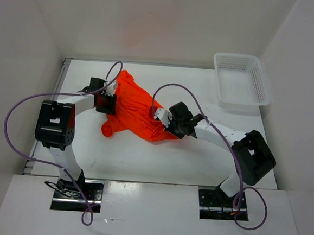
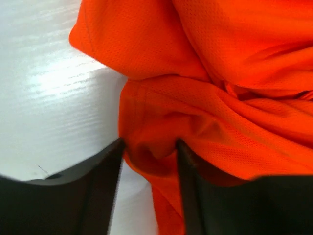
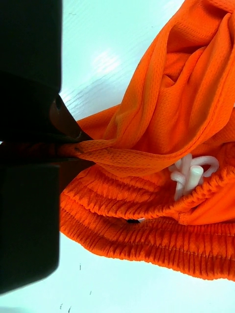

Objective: Fold and stack the shorts
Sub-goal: Move the shorts to the center of the board, then flatten the shorts out

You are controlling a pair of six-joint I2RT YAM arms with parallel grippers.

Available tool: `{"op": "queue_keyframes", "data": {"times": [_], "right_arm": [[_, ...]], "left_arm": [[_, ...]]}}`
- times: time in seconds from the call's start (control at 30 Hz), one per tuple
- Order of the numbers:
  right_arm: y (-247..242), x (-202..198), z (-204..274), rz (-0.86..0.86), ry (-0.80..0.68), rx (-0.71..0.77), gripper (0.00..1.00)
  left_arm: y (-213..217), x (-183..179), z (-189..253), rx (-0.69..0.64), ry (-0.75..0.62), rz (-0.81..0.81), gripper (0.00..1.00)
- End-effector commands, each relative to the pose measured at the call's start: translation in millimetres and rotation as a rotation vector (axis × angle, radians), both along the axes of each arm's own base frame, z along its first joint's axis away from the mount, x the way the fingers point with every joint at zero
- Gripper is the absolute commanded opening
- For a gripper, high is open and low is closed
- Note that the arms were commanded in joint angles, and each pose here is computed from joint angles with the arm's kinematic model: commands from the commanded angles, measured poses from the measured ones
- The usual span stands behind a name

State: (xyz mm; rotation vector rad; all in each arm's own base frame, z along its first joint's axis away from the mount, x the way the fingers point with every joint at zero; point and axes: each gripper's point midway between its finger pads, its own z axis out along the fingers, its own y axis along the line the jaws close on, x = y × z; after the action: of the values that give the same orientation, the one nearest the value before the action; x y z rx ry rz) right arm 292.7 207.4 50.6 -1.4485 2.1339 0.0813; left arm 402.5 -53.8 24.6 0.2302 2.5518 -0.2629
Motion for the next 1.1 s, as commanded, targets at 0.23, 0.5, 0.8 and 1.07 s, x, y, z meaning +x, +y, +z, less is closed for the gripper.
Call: {"op": "queue_keyframes", "data": {"times": [0.23, 0.5, 0.8, 1.07], "right_arm": [[11.6, 79.4, 60.2, -0.176, -0.168, 0.132, 0.0], [-0.7, 213.0, 238.4, -0.438, -0.665, 0.316, 0.0], [-16.8, 202.2, 292.5, -0.359, -0.765, 0.297, 0.0], [2.6, 86.6, 140.3, 0.0, -0.445, 0.042, 0.0]], "left_arm": [[-2.5, 10.3, 12.0, 0.016, -0.007, -0.008, 0.0], [60.7, 136.3, 284.6, 0.131, -0.665, 0.224, 0.0], [45.1, 61.7, 338.8, 0.141, -0.733, 0.226, 0.0], [1.0, -74.7, 167.5, 0.153, -0.295, 0.018, 0.14]]}}
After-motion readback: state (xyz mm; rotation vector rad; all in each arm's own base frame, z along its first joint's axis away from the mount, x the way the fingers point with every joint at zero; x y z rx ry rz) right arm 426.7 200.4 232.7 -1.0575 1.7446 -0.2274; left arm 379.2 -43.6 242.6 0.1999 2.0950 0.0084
